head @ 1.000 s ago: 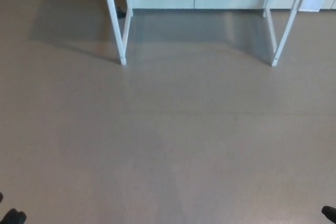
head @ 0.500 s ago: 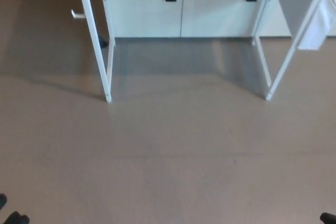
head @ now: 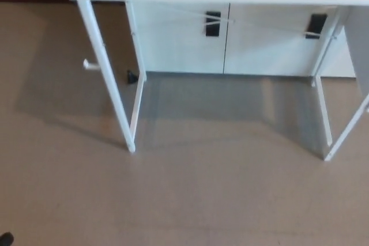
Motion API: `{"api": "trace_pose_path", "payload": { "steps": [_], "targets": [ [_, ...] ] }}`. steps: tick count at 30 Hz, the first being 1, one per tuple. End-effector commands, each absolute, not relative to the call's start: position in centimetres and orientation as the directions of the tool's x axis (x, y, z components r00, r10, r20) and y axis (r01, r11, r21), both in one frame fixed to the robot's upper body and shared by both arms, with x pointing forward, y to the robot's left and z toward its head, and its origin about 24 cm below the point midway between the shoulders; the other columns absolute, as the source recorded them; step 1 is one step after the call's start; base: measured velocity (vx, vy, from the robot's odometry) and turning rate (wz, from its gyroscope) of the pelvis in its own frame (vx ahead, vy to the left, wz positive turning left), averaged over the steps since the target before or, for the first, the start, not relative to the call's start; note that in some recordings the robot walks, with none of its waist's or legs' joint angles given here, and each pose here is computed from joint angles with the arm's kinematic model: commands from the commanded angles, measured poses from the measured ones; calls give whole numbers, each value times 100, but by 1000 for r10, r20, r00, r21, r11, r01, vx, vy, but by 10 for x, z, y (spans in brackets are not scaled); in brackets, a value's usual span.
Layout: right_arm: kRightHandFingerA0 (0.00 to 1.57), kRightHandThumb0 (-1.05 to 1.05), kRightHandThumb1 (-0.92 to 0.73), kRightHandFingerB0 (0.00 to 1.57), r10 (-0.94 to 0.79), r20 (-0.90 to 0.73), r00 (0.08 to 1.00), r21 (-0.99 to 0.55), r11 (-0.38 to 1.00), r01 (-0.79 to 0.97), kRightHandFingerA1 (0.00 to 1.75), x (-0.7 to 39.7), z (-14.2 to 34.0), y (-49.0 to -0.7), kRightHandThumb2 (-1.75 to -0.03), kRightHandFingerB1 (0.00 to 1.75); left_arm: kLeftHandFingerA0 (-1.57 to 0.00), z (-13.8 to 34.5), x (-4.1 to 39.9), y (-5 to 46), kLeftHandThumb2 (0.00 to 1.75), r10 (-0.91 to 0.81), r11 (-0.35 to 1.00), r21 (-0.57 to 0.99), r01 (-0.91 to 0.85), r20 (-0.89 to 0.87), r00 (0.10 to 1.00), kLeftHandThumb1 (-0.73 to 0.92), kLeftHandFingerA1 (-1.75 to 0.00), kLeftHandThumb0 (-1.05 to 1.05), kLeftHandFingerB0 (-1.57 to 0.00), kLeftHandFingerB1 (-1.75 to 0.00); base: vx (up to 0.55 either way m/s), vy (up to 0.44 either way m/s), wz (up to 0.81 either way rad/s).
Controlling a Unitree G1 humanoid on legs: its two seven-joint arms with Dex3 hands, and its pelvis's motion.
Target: The robot walks towards a desk on which an air pump is kept in the middle. It lifts it up and holds it with its left hand and uses its right hand to compress it by pushing its handle inwards.
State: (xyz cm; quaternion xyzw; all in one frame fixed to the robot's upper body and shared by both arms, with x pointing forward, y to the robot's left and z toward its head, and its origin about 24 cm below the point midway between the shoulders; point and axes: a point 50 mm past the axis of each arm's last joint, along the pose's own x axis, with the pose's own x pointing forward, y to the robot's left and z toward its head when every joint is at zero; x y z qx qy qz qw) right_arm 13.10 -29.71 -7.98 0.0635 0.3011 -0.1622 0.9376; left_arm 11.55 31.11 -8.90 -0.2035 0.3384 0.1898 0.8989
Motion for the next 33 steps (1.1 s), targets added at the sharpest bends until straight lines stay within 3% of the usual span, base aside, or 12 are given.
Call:
{"api": "trace_pose_path", "payload": {
  "steps": [1,12,33],
  "targets": [
    [79,-28,-66,55,-266,-585,766,-4,946,326,58,124,-80,-300,-59,46,-40,-85,113,315,62,207,869,-212,-446,-665,718,78,-43,-15,-36,-34,380,58,-31],
    [80,-28,-67,55,-256,-578,774,-5,950,311,59,128,-80,-300,-59,46,-42,-84,118,316,62,199,869,-220,-443,-665,720,77,-43,-15,-34,-34,554,115,-10],
    [82,-30,-65,57,-237,-596,767,-17,959,284,60,121,-85,-300,-59,46,-41,-87,107,318,60,162,884,-220,-413,-684,711,74,-43,-17,-37,-35,238,-54,6]
  ]
}}
